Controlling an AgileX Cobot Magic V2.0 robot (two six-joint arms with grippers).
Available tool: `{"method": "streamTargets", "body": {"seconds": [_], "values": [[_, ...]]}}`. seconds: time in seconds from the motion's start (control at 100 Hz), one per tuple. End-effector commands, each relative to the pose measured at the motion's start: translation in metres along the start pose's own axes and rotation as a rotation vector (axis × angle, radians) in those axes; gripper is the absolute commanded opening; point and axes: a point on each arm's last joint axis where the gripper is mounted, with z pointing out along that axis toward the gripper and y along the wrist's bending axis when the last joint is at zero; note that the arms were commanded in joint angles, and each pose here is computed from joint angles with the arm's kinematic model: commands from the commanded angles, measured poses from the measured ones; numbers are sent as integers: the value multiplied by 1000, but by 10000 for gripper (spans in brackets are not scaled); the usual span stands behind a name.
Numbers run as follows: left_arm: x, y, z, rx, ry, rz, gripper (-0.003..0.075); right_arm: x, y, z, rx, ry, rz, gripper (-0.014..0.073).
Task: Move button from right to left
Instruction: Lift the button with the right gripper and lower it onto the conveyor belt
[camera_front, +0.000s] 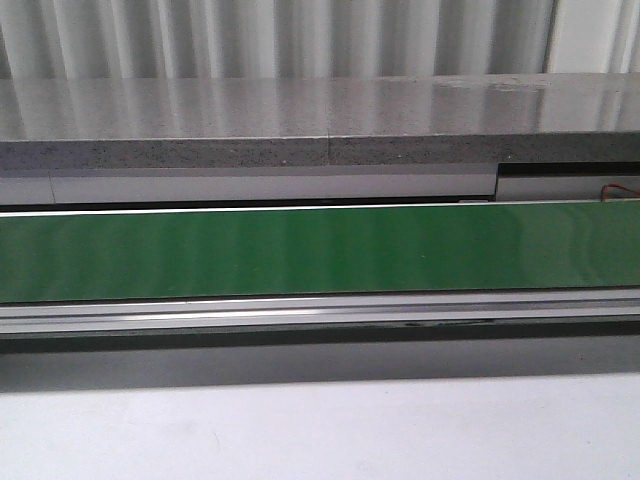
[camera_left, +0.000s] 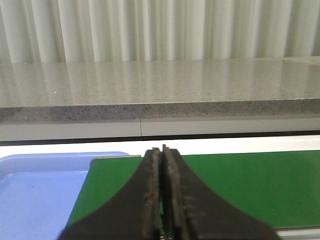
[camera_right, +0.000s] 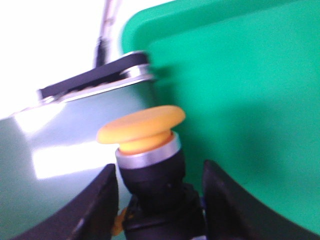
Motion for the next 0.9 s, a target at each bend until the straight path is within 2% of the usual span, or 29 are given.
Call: {"method": "streamTargets", "body": {"seconds": [0.0, 0.11, 0.31, 0.65, 0.77, 0.89], "values": [[-1, -1, -2, 12, -94, -17, -20, -2, 16, -16, -28, -64, -27, 224], [-1, -1, -2, 12, -94, -17, -20, 8, 24, -7, -42, -35, -24, 224], [-1, -1, -2, 12, -94, -17, -20, 20, 23, 8, -33, -37, 3, 224], [-1, -1, -2, 12, -94, -17, -20, 23, 21, 24, -30, 4, 11, 233], [-1, -1, -2, 12, -94, -17, -20, 23, 21, 24, -30, 4, 11, 341], [-1, -1, -2, 12, -94, -17, -20, 23, 22, 24, -31, 3, 11, 533]]}}
